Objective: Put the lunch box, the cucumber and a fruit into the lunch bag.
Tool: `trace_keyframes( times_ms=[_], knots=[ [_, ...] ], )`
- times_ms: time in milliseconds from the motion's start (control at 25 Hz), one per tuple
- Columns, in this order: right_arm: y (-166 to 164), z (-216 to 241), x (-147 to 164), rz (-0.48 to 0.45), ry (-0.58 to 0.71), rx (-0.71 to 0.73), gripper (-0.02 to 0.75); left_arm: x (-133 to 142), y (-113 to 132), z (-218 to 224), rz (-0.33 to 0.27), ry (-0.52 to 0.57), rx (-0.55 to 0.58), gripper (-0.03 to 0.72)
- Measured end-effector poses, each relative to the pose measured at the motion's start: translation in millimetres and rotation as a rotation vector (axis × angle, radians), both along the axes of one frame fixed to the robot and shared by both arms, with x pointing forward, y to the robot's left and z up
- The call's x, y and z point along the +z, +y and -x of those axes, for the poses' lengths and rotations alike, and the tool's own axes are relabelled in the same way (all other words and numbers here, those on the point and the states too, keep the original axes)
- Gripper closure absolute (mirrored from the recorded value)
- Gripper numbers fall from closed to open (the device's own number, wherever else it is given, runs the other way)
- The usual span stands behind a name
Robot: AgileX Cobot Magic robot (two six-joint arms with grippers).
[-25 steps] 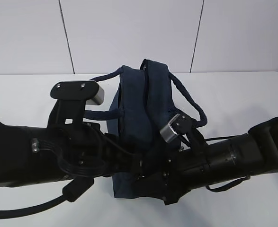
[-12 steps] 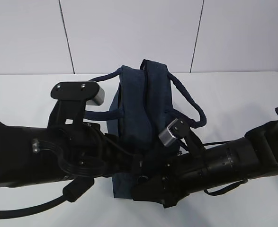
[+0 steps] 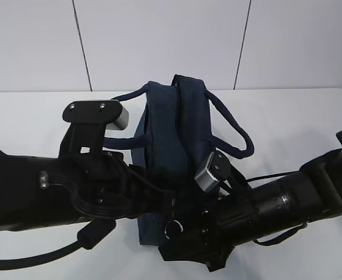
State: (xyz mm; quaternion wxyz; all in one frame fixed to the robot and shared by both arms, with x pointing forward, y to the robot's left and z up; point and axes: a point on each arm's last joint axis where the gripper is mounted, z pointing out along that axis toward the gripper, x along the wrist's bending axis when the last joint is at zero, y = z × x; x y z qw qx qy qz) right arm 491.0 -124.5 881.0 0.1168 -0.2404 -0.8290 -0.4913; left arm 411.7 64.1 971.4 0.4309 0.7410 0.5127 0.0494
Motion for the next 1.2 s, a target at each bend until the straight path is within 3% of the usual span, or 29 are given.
trace_keyframes(
  times_ms=[480,800,1200],
  knots=[
    [0.6,-4.4,1.5,-0.021,-0.034,-0.036,0.423,0.1,0.0,-0.2,0.0,-0.002,0.001,0.685],
    [0.7,-4.7,1.8,-0.025,-0.034,-0.04,0.491,0.2,0.1,-0.3,0.001,-0.003,0.003,0.685],
    [0.7,-4.7,1.8,-0.025,-0.034,-0.04,0.498,0.2,0.1,-0.3,0.001,-0.003,0.003,0.685]
  ],
)
